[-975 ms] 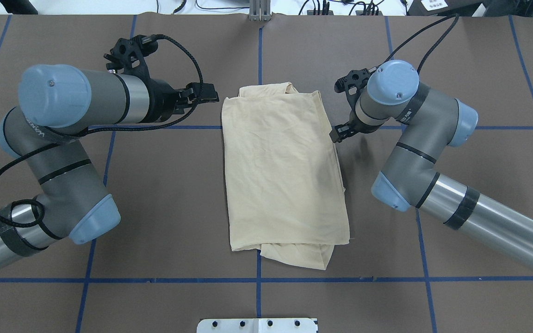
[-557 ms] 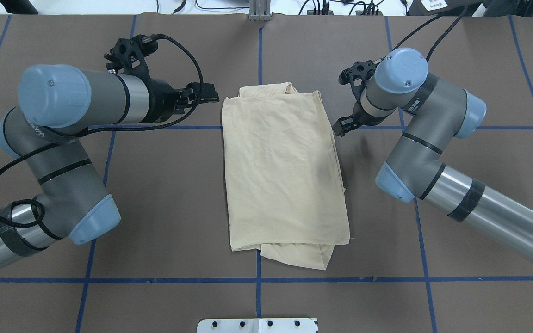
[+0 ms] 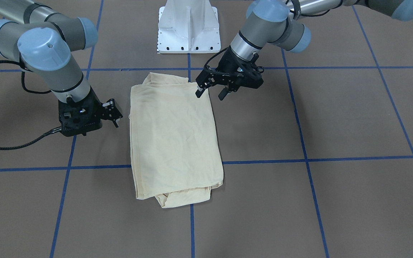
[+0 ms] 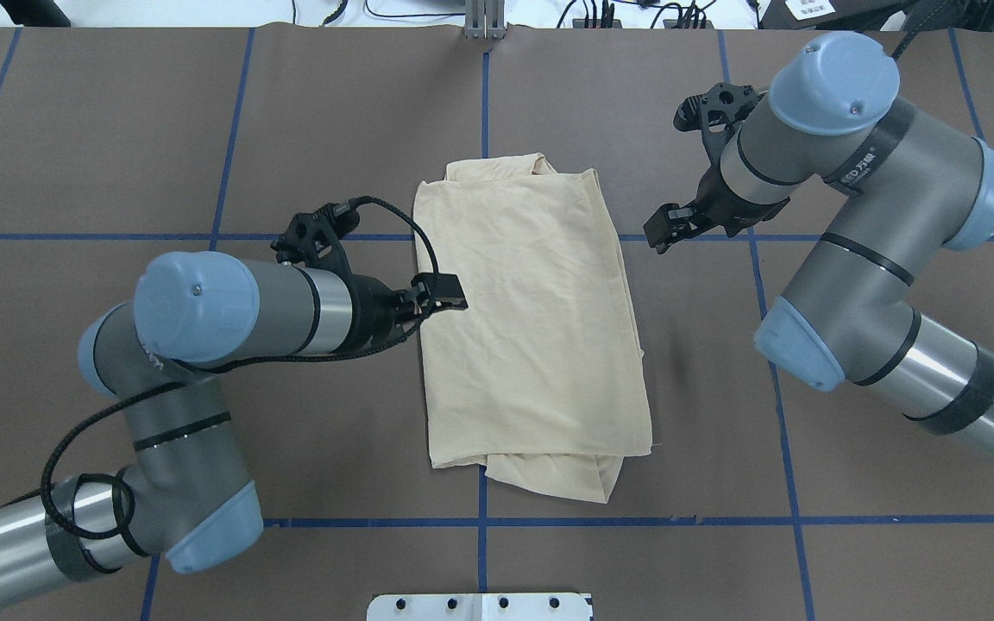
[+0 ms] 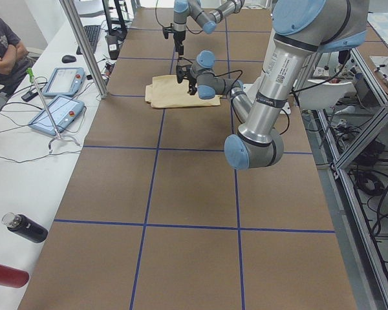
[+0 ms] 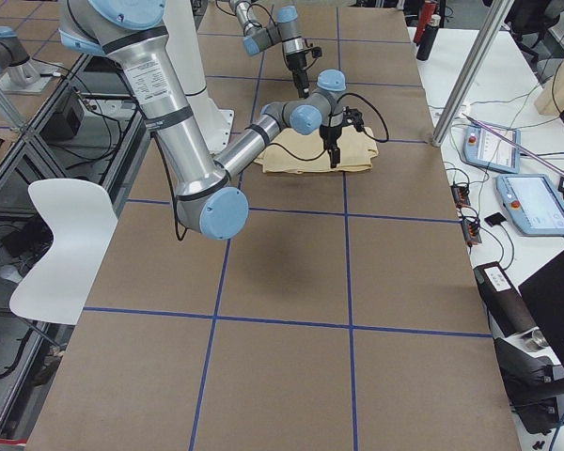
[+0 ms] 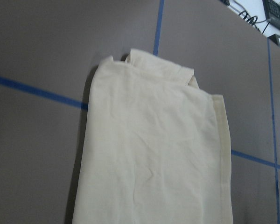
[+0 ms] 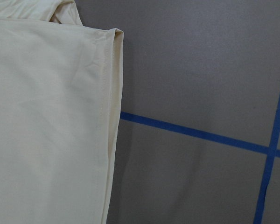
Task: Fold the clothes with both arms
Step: 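Raise the right gripper away while the left gripper lowers to the shirt's near corner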
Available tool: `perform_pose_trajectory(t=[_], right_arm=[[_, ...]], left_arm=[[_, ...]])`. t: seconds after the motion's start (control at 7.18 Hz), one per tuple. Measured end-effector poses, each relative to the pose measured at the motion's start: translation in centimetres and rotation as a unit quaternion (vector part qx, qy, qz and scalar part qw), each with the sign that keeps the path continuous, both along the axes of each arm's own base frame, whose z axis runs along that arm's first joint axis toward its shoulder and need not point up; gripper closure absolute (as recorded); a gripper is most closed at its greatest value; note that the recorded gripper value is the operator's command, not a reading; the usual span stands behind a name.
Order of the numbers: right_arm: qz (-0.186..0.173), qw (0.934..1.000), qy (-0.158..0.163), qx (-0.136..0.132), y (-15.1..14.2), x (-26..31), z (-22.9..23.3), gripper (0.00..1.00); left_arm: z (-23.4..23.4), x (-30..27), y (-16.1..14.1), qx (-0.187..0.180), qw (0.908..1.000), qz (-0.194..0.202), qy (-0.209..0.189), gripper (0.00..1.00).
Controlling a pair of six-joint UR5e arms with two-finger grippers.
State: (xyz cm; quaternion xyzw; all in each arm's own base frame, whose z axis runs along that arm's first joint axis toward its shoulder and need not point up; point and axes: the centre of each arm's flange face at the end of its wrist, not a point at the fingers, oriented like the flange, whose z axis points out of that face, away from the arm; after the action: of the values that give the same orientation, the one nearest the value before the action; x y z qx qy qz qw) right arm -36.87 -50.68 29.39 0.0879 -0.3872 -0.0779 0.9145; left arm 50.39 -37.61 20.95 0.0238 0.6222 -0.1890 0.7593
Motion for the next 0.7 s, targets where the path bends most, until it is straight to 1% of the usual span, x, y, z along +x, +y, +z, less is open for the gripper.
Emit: perform_pose_trajectory(t=[0.14, 0.28, 0.42, 0.7], right_arm=[[0.01, 0.9995, -0.014, -0.026, 1.2, 0.8, -0.8, 0.0], [0.014, 0.9983, -0.028, -0.049, 2.0, 1.3, -1.3, 0.0], [0.017, 0.9974, -0.035, -0.061, 2.6, 1.6, -1.4, 0.0], [0.018, 0.9968, -0.038, -0.068, 3.1, 2.0, -1.1, 0.0]], left_arm=[[-0.3, 1.3, 2.4, -0.03, 0.9995, 0.004, 0.011, 0.0], [-0.3, 2.7, 4.5, -0.052, 0.9986, 0.005, 0.006, 0.01], [0.1, 3.9, 5.8, -0.067, 0.9977, 0.006, -0.015, 0.01], [1.2, 5.4, 6.7, -0.087, 0.9939, 0.006, -0.068, 0.01]])
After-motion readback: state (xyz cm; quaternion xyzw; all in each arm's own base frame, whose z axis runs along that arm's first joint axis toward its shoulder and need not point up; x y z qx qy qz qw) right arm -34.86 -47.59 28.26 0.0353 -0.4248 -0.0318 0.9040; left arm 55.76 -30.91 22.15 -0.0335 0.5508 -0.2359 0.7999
